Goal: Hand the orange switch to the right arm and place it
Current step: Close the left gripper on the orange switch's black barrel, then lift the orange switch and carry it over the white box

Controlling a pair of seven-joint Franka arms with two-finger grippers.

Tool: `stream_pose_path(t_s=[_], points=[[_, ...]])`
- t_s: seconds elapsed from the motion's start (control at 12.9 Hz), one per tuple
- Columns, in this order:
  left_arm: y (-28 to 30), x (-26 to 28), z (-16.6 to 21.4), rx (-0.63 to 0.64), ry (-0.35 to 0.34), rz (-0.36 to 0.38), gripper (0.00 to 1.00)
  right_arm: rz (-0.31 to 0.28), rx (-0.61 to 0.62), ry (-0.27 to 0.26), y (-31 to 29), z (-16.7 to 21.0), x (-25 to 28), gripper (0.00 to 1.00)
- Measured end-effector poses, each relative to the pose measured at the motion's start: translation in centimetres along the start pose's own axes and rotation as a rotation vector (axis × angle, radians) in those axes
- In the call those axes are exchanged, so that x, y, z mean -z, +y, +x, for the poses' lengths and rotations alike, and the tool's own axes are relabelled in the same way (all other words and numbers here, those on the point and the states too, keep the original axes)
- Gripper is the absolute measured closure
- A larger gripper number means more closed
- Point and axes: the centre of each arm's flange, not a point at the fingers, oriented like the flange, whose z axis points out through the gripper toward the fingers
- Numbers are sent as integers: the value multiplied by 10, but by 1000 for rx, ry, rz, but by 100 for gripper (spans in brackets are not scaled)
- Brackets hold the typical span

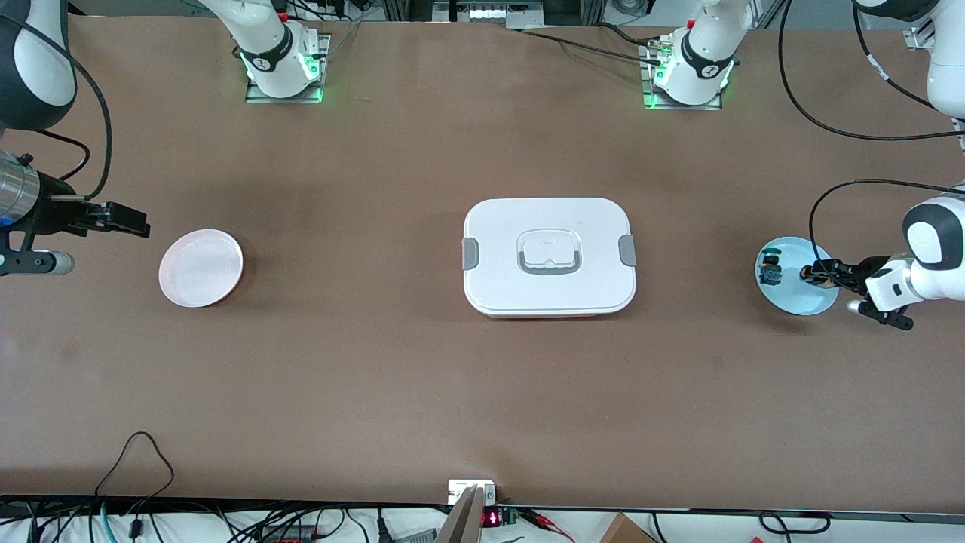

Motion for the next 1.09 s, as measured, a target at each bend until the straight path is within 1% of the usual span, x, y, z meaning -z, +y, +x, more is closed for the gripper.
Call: stream_pose_path(t_s=[0.08,0.54,0.78,0.93,1.09], points=[[0,1,0,0,1,1,27,0,0,0,0,0,0,0],[1,1,2,-8,1,2,27,0,-1,0,1,0,0,0],[7,17,8,-34,24,19,27,0,-3,-1,2,0,0,0],[13,40,12,-85,49,39,27,0,-4,-1,2,0,0,0],[30,64,25,-187,82,52,27,0,-4,-1,2,0,0,0]])
